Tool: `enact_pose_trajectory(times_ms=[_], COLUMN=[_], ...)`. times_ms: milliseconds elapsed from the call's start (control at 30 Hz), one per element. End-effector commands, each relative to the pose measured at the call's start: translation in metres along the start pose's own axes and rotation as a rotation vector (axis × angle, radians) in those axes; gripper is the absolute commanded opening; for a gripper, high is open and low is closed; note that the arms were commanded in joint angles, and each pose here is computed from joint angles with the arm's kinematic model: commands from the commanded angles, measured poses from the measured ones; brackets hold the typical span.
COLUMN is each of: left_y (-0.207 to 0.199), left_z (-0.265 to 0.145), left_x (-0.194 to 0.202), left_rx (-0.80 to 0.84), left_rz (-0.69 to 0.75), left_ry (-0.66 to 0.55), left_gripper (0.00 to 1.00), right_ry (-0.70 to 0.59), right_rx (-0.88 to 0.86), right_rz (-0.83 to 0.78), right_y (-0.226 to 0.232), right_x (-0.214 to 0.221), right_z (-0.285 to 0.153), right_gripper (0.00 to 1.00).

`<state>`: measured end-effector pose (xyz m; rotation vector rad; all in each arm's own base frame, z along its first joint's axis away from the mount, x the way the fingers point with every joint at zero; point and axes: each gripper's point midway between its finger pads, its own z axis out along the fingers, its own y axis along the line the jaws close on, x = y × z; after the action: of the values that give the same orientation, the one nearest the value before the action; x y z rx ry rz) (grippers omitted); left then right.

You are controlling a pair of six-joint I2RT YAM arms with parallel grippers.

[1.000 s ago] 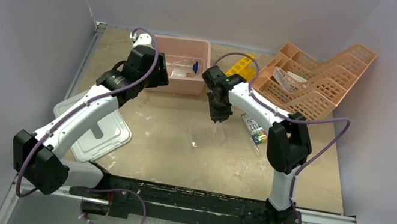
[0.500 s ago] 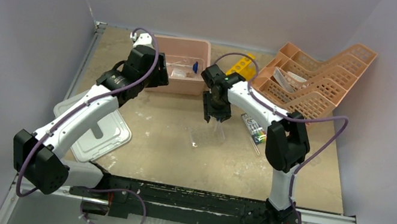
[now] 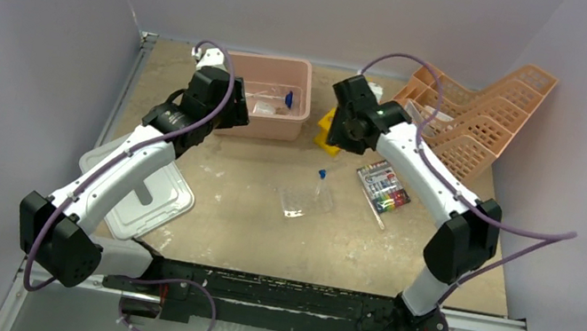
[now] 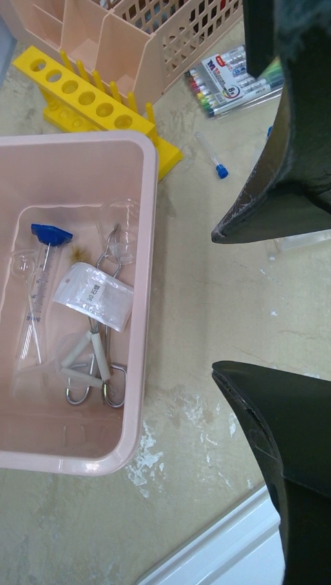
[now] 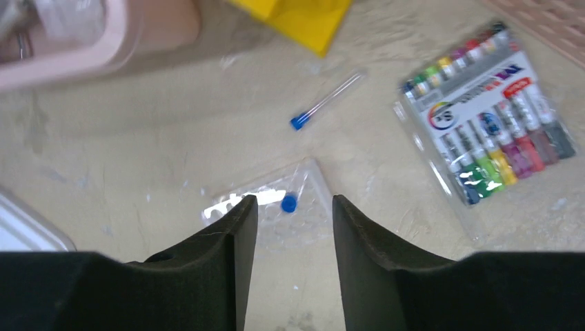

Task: Organize the chemistry lab equipment

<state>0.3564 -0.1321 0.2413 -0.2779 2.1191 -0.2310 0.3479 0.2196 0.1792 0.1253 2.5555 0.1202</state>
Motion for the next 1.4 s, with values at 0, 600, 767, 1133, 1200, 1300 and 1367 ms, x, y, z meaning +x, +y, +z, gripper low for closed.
enact_pose_trajectory(times_ms=[0, 600, 767, 1133, 1200, 1300, 1367], left_y=[-0.009, -0.015, -0.009, -0.010, -0.010, -0.010, -0.009], left_z=[-0.016, -0.019, -0.028, -0.029, -0.030, -0.030, -0.030], left_x=[-0.031, -0.032, -0.046, -0.048, -0.048, -0.048, -0.048], left_rx=[0.038, 0.074, 0.050, 0.057, 0.057, 0.058, 0.056], left_rz=[-0.012, -0.018, -0.041, -0.049, -0.048, -0.049, -0.049], left_ry=[-0.087, -0.086, -0.144, -0.152, -0.154, -0.155, -0.155], left_gripper=[0.63, 0.63, 0.62, 0.62, 0.62, 0.62, 0.62], right_ry=[-0.074, -0.058, -0.093, -0.075, -0.064, -0.046, -0.038], right_rx=[0.123, 0.213, 0.272, 0.277, 0.277, 0.277, 0.283], right_rz=[0.209, 0.398, 0.443, 0.519, 0.527, 0.536, 0.540], right_y=[-0.036, -0.038, -0.049, -0.048, -0.048, -0.049, -0.050], right_x=[-0.015, 0.008, 0.007, 0.017, 0.019, 0.022, 0.024], right_z=[0.014, 0.112, 0.116, 0.137, 0.140, 0.146, 0.150], right_gripper=[0.44, 0.51, 0.47, 0.39, 0.39, 0.39, 0.39])
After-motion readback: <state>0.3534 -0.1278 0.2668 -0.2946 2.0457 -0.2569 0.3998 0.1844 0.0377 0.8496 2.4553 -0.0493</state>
